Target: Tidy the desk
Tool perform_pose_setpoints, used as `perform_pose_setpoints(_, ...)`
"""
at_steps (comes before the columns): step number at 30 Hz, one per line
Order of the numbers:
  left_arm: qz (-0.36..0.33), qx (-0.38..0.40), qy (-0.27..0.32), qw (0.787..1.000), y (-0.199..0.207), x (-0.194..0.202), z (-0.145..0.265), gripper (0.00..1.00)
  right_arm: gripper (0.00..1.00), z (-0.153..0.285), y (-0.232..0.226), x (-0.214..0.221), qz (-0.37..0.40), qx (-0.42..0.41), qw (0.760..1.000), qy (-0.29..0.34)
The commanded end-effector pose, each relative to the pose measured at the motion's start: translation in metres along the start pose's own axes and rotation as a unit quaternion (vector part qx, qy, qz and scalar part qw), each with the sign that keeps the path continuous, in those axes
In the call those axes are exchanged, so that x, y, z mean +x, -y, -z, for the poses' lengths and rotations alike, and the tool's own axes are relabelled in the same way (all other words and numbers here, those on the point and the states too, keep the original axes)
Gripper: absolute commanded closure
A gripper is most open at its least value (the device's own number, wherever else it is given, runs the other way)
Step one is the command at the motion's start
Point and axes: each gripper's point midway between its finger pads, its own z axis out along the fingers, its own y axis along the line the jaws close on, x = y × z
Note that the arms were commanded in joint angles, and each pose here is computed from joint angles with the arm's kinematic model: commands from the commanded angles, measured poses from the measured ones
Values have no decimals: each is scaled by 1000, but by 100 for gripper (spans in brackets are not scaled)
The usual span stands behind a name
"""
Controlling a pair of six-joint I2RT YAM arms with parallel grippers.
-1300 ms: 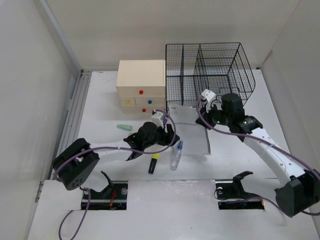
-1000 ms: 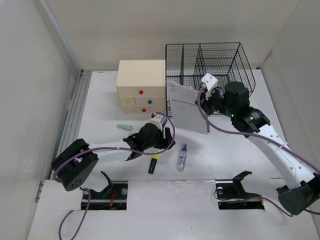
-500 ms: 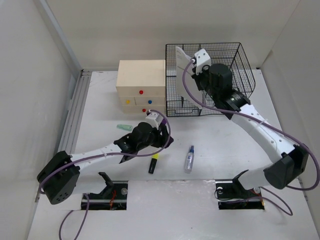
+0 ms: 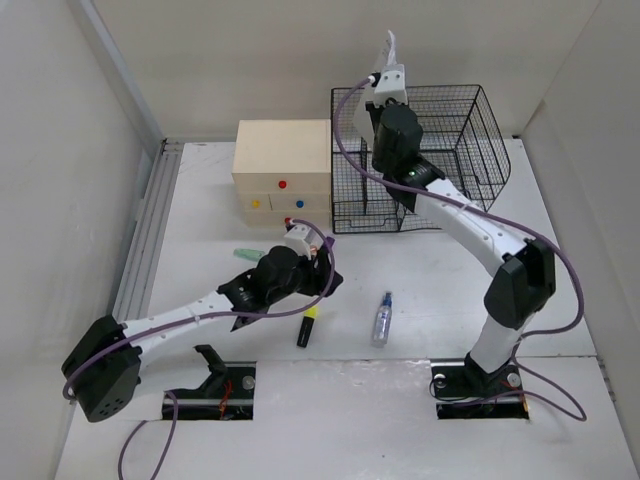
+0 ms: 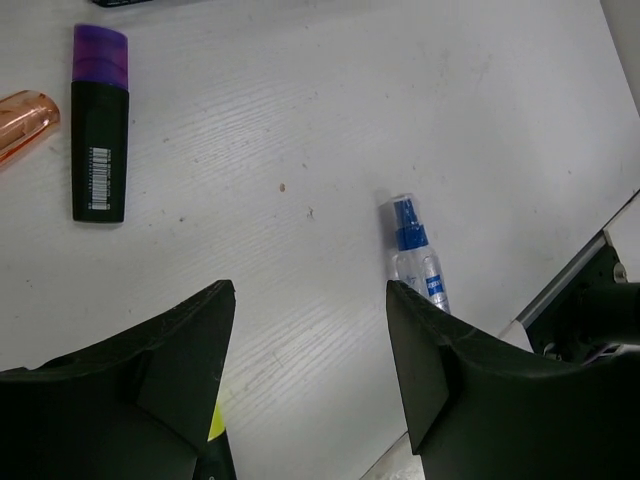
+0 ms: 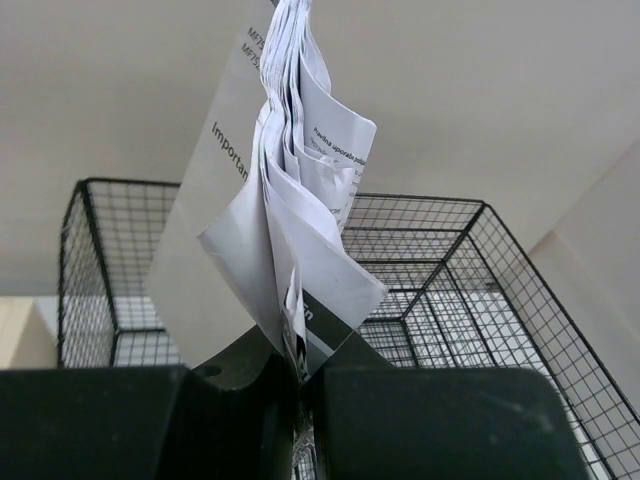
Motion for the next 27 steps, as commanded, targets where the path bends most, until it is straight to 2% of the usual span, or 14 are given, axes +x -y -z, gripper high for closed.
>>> perform_pose_setpoints(1,6,8,28,1000,11,-19,7,41,100,1,42,-53,-78,111,989,55)
perform_pose_setpoints(16,10,8,35,999,13,-23,15,41,100,13,62,-85,-106,147,978,106)
perform_pose_setpoints(21,10,11,40,999,15,-25,13,41,100,13,58,-65,-92,156,980,83)
perform_pose_setpoints(27,11,20,45,999,18,-26,16,41,100,11,34,-35,-81,132,986,66)
